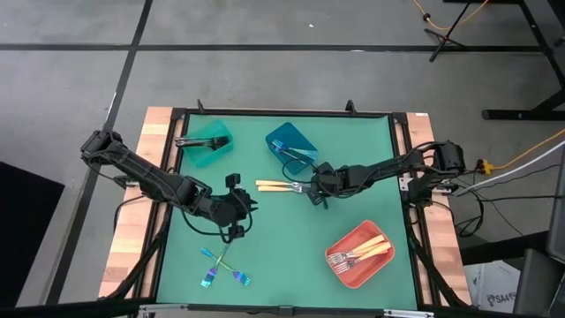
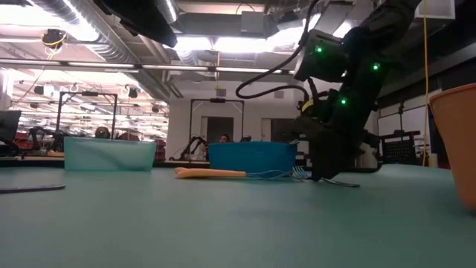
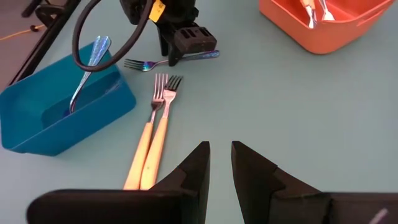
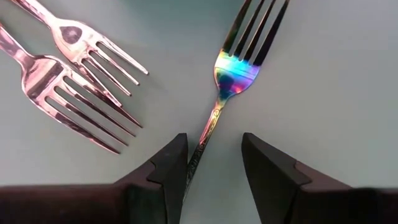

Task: Sort silverware by color (type)
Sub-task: Put the purple fork into the blue bin

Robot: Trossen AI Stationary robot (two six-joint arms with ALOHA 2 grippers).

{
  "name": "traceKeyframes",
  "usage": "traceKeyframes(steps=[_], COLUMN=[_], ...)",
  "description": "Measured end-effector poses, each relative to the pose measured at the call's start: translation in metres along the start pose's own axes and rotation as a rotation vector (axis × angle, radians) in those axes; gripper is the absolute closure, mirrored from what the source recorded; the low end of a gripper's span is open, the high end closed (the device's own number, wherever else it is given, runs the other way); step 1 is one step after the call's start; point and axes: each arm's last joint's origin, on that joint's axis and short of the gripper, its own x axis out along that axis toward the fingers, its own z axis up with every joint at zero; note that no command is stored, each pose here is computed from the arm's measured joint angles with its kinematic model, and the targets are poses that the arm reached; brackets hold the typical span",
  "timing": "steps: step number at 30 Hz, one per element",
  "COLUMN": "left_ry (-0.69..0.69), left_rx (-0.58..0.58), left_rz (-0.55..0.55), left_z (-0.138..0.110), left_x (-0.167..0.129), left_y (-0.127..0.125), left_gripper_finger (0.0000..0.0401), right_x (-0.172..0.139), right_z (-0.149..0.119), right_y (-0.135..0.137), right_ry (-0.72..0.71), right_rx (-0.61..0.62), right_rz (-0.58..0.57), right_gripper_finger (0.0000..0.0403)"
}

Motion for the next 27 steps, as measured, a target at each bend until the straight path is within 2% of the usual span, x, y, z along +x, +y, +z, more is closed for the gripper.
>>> traceKeyframes(steps=[11,20,27], left_ry=[0.000,0.000,0.000], left_rx=[0.000,0.000,0.000], left_rz=[0.000,0.000,0.000], left_z=[0.0000,0.0000,0.0000], left_x=[0.0000,0.0000,0.0000], left_y=[0.0000,0.0000,0.0000], left_gripper_finger=[0.0342,0.0342,0.0342], right_x=[0.0062,0.0066,0.0068], right_z=[-0.0022,-0.0022,-0.0023], right_y=[0.0003,0.0002,-0.0001], right_ry=[0.012,0.001,0.000], right_rx=[-0.006,-0.008,-0.009], right_rz=[-0.019,-0.028,-0.032], right_gripper_finger=[0.0256,0.0336,0.0381])
